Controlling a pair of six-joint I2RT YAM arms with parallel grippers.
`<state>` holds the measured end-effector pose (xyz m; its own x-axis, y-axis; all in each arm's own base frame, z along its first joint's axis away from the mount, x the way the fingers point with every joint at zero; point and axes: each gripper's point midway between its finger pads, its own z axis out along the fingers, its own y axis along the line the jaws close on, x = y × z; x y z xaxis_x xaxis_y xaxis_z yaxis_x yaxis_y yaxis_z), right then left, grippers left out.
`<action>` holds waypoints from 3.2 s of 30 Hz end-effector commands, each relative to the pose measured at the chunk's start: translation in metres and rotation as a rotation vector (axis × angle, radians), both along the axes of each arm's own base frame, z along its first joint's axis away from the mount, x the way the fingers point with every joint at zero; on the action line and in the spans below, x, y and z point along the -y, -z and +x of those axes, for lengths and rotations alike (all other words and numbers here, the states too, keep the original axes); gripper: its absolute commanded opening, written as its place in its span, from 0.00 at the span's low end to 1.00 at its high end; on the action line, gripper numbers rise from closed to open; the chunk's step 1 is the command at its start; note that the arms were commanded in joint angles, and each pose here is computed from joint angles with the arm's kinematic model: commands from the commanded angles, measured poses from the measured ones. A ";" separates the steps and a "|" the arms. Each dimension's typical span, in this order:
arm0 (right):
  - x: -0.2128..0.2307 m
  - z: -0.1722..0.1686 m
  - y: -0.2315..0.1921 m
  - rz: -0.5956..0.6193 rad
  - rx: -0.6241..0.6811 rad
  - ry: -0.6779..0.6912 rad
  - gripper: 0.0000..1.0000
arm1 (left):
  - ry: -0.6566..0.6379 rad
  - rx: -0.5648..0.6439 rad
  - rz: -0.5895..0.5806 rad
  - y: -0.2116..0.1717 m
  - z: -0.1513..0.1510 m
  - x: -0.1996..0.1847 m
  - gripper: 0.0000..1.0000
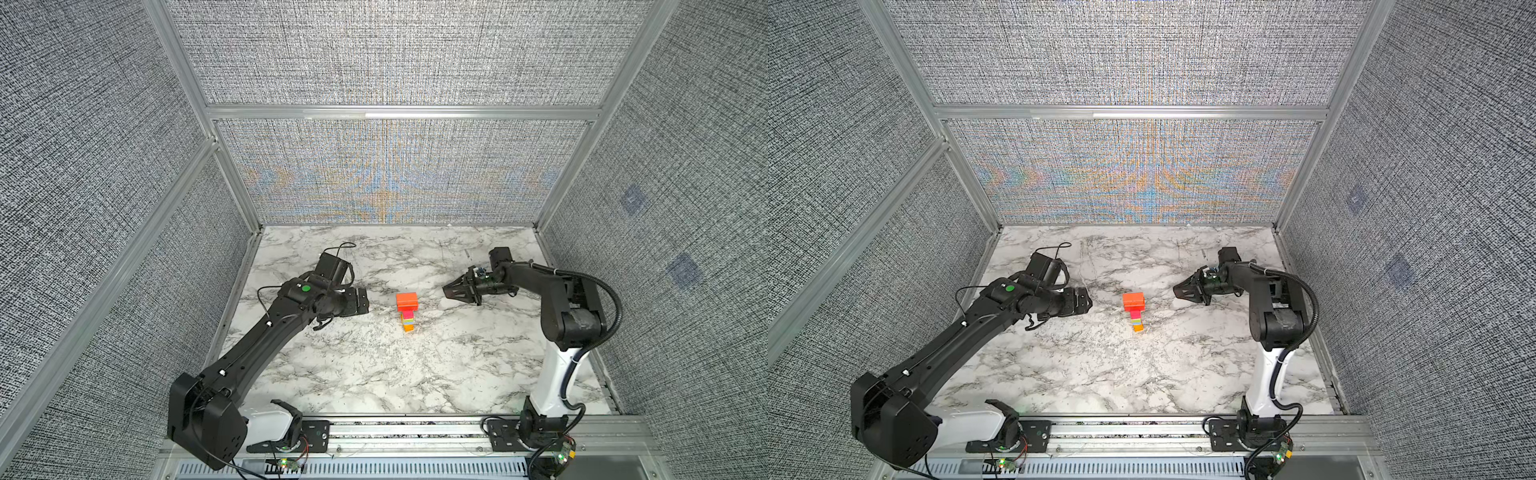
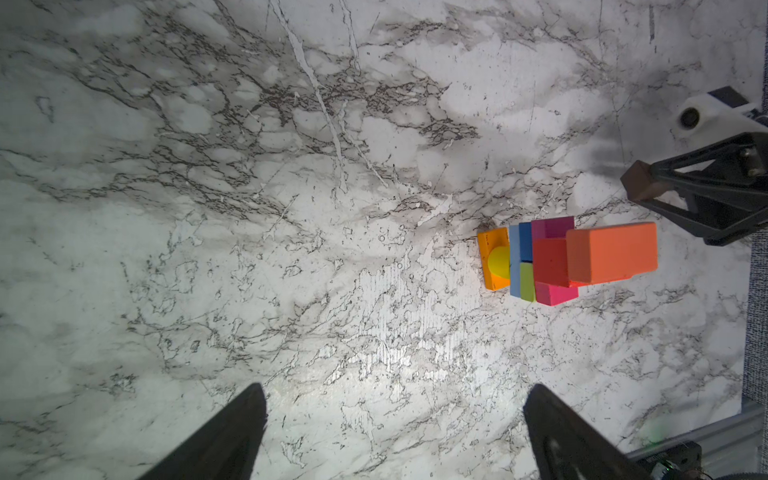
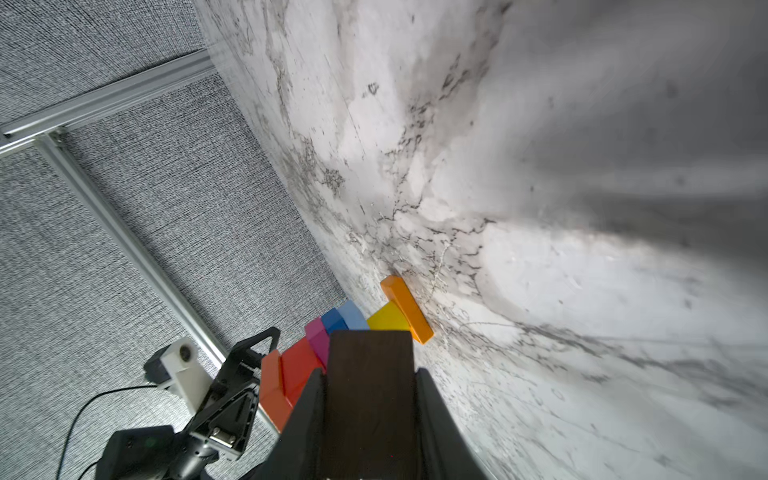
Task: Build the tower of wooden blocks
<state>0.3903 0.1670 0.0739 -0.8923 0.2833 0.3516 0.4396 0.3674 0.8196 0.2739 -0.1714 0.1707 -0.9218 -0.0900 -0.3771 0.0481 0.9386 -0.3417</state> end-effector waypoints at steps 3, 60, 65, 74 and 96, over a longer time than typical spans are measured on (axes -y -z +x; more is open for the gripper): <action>-0.005 0.008 0.000 0.067 -0.043 0.036 0.20 | -0.002 0.012 -0.019 -0.001 0.003 0.003 0.99; 0.016 0.006 0.020 -1.018 0.234 -0.453 0.64 | 0.002 -0.007 -0.028 0.009 -0.001 0.001 0.99; 0.005 0.005 0.023 -1.052 0.258 -0.492 0.64 | -0.003 -0.013 -0.024 0.012 -0.002 -0.001 0.99; 0.001 0.007 0.029 -1.083 0.260 -0.512 0.62 | -0.009 -0.018 -0.021 0.014 -0.004 -0.004 0.99; -0.012 0.020 0.042 -1.059 0.268 -0.501 0.43 | -0.018 -0.031 -0.004 0.017 -0.004 -0.009 0.99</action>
